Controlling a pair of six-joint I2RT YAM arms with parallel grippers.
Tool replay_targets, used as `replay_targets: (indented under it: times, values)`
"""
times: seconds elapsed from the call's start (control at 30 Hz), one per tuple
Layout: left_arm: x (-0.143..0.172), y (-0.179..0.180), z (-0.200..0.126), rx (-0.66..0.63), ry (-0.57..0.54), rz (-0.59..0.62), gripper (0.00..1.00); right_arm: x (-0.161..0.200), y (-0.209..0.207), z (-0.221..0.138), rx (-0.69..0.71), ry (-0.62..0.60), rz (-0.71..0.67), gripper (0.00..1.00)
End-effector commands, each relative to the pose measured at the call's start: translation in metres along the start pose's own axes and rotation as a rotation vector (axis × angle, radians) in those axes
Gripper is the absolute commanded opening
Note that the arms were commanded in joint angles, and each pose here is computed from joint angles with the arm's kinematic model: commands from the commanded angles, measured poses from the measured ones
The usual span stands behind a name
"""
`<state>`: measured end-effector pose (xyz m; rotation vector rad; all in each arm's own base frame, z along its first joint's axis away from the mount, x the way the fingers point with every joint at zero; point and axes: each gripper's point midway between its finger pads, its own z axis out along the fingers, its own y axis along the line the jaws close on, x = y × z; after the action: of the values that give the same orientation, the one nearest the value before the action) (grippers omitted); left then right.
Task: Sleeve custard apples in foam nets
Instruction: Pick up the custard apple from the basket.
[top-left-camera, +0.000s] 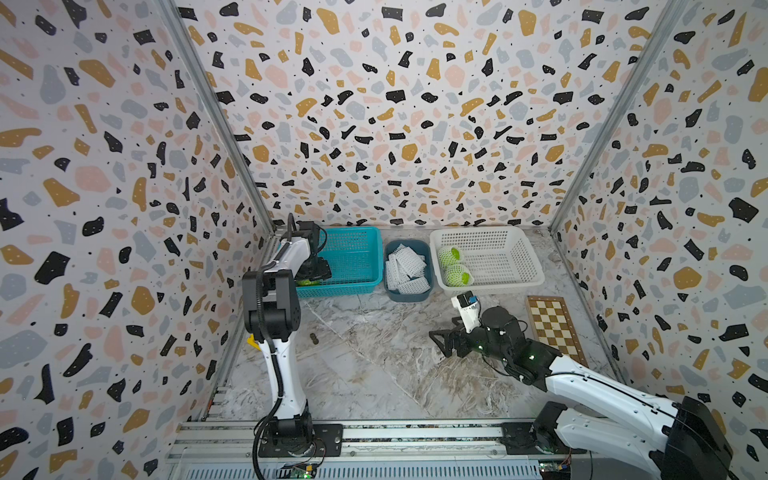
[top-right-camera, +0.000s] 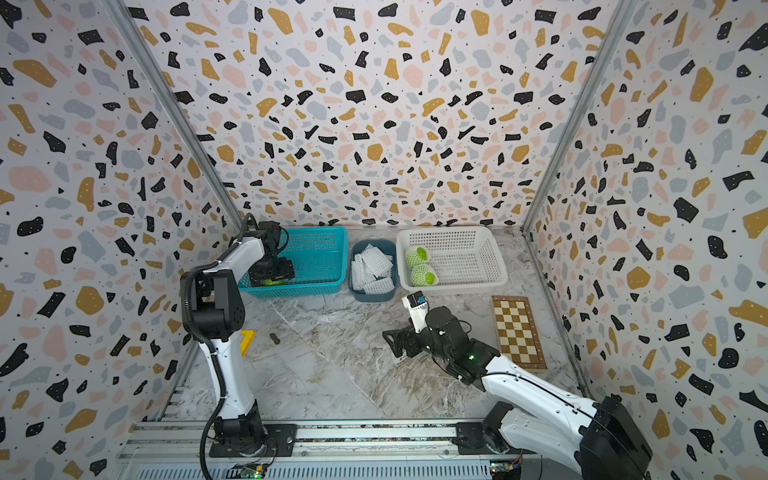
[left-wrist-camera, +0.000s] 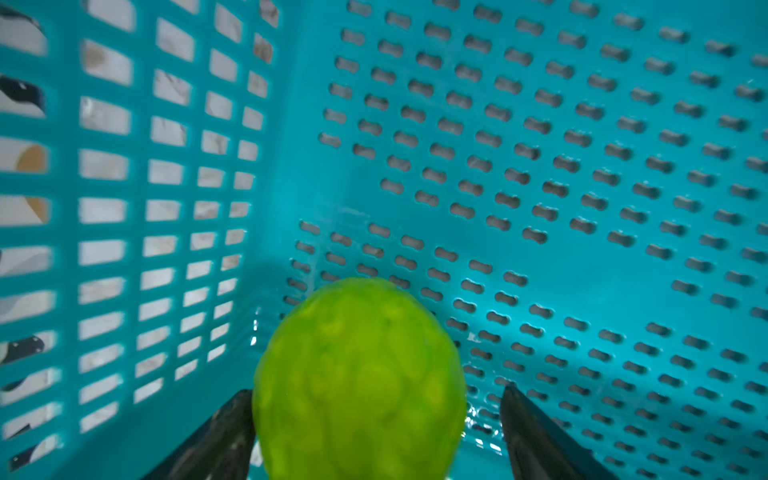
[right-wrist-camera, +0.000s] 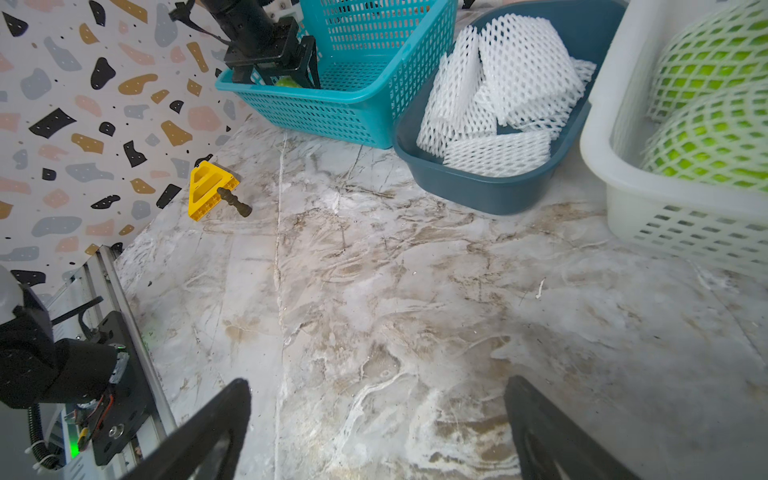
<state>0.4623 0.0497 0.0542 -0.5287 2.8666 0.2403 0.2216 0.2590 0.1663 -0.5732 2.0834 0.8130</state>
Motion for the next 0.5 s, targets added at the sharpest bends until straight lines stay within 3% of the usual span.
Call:
replay_targets:
  times: [0.0,0.33,0.47]
  values:
    - [0.001,0.000,0.000,0.004,0.021,0.014,0.82,-0.006,0.005,0.001,-0.018,-0.015,-0.005,0.97]
    - [0.007,-0.010,0.000,0.065,0.050,0.034,0.55,-0.007,0.004,0.000,-0.012,-0.016,-0.002,0.97]
    - [0.003,-0.013,-0.016,0.100,0.026,0.026,0.54,-0.010,0.005,0.000,-0.012,-0.019,-0.006,0.96]
